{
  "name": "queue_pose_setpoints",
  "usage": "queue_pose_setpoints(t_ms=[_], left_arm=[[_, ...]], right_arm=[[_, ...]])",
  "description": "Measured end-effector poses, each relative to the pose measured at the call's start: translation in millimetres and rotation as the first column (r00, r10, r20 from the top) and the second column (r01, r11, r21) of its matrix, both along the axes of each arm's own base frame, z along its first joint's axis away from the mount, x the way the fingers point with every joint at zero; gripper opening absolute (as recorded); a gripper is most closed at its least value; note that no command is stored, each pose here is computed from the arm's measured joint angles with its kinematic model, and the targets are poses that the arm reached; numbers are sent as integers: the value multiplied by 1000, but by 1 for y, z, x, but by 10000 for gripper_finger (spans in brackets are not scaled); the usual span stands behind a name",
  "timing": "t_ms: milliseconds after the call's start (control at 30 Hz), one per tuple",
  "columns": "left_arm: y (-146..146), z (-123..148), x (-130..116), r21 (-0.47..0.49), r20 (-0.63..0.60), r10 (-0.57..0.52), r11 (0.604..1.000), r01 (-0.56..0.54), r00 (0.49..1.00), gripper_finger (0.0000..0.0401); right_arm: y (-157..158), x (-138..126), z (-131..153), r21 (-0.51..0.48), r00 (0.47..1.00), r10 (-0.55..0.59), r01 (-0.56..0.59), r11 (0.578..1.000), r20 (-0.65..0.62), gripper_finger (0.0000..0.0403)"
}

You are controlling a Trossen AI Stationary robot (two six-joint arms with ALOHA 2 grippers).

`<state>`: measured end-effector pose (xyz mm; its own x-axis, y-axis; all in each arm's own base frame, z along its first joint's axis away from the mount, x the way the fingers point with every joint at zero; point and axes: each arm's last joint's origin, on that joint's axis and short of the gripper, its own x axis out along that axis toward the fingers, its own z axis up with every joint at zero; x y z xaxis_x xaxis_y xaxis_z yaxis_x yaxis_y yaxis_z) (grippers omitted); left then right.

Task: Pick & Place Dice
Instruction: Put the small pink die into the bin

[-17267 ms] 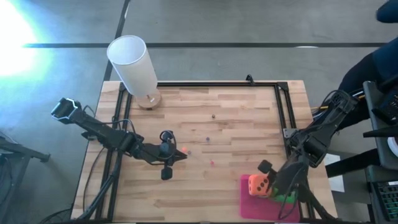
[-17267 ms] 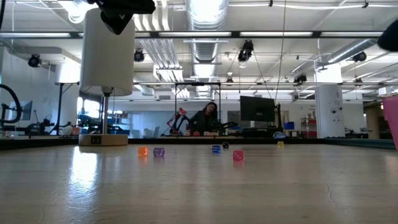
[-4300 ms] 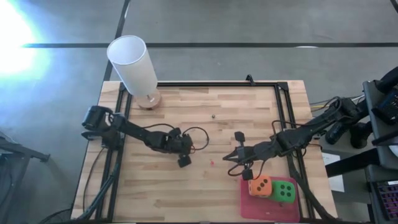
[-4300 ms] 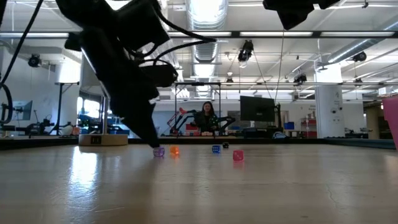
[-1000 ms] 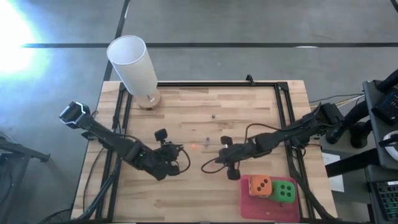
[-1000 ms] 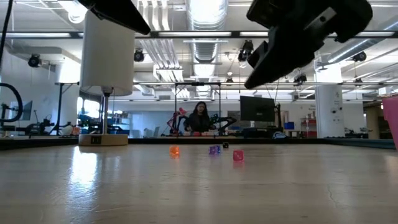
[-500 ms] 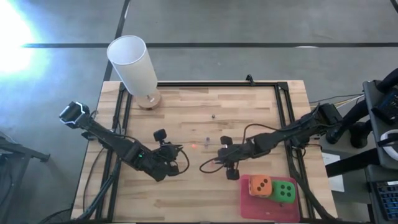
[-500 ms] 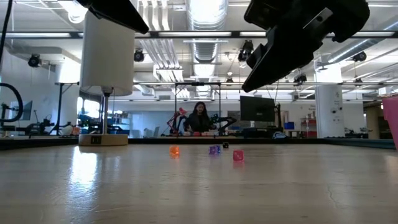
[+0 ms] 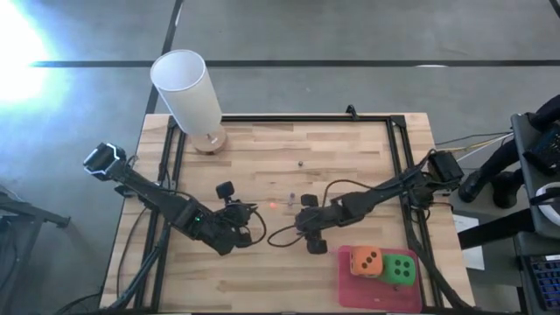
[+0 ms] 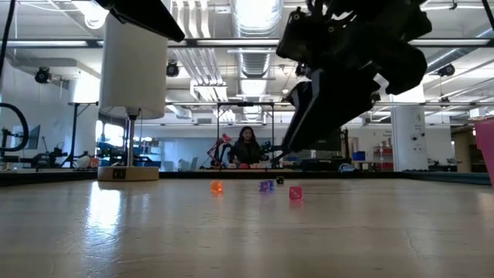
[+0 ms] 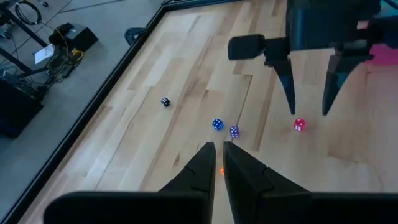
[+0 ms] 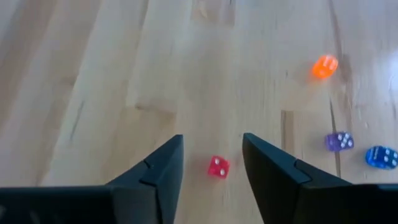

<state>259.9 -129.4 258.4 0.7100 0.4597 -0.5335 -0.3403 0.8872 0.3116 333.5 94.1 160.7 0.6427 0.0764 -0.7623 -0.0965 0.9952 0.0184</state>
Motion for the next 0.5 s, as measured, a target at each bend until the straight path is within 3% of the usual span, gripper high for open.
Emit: queue_pose_setpoints(t_ms=[200,500], left_arm=[[0,0,0,0,0,0,1000,0,1000,36],[0,0,0,-3,0,4,1000,-4,1000,36]], right_arm=[[-2,11,0,-18,986,-53,51,999,-155,183],[-5,31,-11,-27,960,-118,115,993,-252,186]])
